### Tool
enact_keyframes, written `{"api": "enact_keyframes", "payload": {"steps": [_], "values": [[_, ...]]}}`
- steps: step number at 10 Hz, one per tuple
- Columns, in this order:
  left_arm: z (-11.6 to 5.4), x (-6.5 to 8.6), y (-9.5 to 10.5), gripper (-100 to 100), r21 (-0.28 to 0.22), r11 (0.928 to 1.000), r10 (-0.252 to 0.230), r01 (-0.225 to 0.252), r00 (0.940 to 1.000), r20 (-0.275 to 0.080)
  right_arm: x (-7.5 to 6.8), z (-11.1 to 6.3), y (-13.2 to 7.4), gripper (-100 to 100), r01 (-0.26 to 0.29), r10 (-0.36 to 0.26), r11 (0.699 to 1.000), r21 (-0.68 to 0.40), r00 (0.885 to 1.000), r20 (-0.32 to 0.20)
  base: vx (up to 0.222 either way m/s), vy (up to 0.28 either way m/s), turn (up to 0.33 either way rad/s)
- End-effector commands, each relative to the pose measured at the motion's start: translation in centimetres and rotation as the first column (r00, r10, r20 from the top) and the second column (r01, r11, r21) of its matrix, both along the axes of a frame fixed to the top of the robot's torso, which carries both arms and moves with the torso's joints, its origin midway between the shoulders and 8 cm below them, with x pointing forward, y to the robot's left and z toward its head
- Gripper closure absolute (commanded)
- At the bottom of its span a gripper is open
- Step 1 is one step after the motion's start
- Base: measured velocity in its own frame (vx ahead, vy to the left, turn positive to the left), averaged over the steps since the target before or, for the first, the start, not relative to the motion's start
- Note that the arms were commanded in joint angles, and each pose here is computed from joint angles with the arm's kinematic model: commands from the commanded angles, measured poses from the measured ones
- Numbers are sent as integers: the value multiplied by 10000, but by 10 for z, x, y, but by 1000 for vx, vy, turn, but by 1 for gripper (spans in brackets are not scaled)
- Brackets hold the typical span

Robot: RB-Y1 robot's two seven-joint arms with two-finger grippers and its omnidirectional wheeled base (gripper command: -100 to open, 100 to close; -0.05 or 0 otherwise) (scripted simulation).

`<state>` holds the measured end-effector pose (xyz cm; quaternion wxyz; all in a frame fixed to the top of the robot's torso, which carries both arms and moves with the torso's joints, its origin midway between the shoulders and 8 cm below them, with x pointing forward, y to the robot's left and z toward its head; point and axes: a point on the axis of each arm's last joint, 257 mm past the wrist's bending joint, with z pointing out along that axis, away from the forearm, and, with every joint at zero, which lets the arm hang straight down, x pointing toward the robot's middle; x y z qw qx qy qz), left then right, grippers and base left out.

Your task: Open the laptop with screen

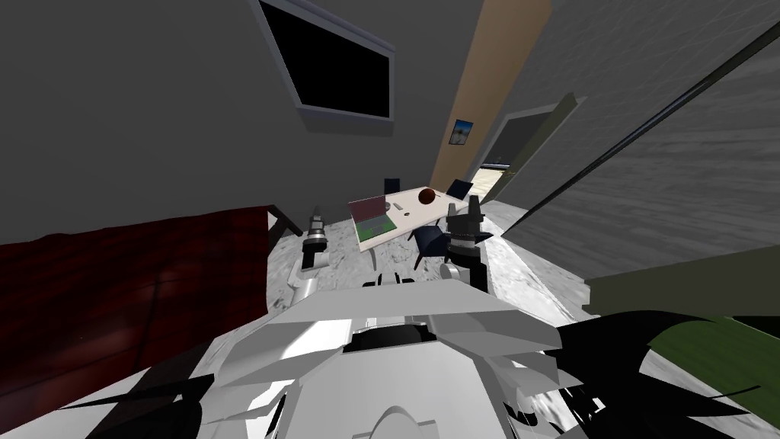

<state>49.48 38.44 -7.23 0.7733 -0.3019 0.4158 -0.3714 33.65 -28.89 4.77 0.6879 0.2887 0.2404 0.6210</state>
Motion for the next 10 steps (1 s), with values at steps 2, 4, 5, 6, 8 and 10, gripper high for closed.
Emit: {"api": "enact_keyframes", "payload": {"steps": [2,4,5,6,8,10], "values": [[-9,25,24,-100,113,9977,667,-663,9970,-404,0,0,0,0,0,0,10000,0,10000,0,42,-31,8],[-17,35,32,-100,112,9958,911,-905,9938,-631,0,0,0,0,0,0,10000,0,10000,0,29,-23,7],[-24,36,33,-100,77,9957,921,-918,9928,-770,0,0,0,0,0,0,10000,0,10000,0,28,-22,5],[-21,45,40,-100,119,9936,1130,-1124,9905,-789,0,0,0,0,0,0,10000,0,10000,0,36,-25,15],[-25,55,47,-100,111,9911,1332,-1328,9863,-970,0,0,0,0,0,0,10000,0,10000,1,36,-27,7],[-34,65,53,-100,74,9884,1514,-1516,9807,-1241,0,0,0,0,0,0,10000,0,10000,1,35,-26,8]]}}
